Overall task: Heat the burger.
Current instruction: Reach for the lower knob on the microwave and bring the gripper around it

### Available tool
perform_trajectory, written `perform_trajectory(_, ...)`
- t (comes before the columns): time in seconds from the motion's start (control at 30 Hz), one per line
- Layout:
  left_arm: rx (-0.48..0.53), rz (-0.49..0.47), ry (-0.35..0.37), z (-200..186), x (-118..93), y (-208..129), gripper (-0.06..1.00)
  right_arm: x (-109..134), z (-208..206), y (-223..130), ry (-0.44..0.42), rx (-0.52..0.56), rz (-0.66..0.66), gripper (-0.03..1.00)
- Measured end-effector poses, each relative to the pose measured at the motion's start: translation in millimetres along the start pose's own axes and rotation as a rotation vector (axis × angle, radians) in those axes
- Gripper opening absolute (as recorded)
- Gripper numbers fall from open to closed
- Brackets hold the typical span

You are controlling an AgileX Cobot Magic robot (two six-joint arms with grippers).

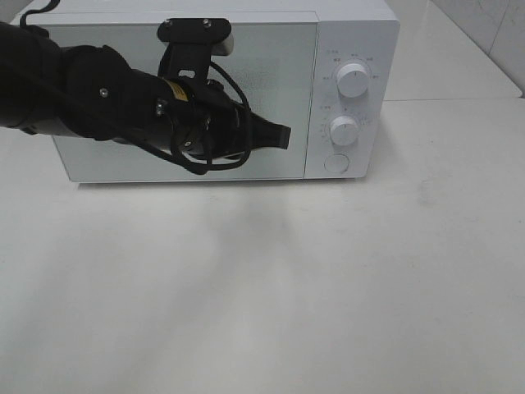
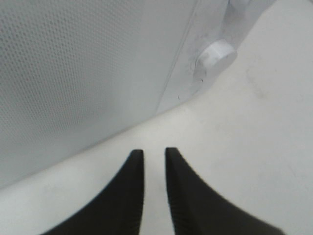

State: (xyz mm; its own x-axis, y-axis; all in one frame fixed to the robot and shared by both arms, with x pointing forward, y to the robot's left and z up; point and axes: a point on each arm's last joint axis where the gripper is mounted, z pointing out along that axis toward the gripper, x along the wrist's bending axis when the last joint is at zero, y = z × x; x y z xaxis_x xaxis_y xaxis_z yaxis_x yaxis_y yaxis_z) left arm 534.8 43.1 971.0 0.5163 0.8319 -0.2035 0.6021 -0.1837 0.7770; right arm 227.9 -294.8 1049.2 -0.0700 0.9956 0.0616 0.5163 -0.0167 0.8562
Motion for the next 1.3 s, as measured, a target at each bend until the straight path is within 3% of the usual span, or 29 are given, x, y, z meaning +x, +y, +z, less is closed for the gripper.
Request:
perform_trajectory(0.07,0.132,0.001,-0.021,-9.1,-3.1,-7.2,0.68,0.0,0.0,0.0,0.000,0.000,0.000,0.76)
perform_trajectory(0.1,0.132,0.001,-0.021,-9.1,-3.1,-7.2,0.68,0.0,0.0,0.0,0.000,0.000,0.000,0.76)
perform_trajectory(0.17,0.213,0.007,-0.036,-17.8,-5.4,-10.4,0.92,0.0,0.0,0.0,0.000,0.000,0.000,0.76)
perform_trajectory(0.27,0.243,0.012,-0.041,-21.5,-6.2,-11.5,0.95,0.0,0.0,0.0,0.000,0.000,0.000,0.76)
perform_trajectory(0.33,0.350,0.052,-0.052,-35.1,-7.8,-15.5,0.99,0.0,0.0,0.0,0.000,0.000,0.000,0.76)
perform_trajectory(0.53,0.446,0.117,-0.051,-54.7,-7.9,-16.3,0.99,0.0,0.0,0.0,0.000,0.000,0.000,0.76)
perform_trajectory(0.6,0.520,0.150,-0.046,-67.0,-7.2,-18.5,0.99,0.0,0.0,0.0,0.000,0.000,0.000,0.76)
perform_trajectory(0.77,0.567,0.157,-0.030,-85.0,-2.0,-15.2,0.99,0.0,0.0,0.0,0.000,0.000,0.000,0.76)
perform_trajectory(1.07,0.583,0.017,0.073,-128.0,46.5,2.8,0.99,0.0,0.0,0.0,0.000,0.000,0.000,0.76)
perform_trajectory(1.1,0.568,-0.026,0.107,-139.8,61.5,5.5,0.99,0.0,0.0,0.0,0.000,0.000,0.000,0.76)
perform_trajectory(1.13,0.568,-0.026,0.107,-139.8,61.5,5.5,0.99,0.0,0.0,0.0,0.000,0.000,0.000,0.76)
perform_trajectory(1.3,0.518,-0.152,0.217,-178.5,101.0,0.8,0.99,0.0,0.0,0.0,0.000,0.000,0.000,0.76)
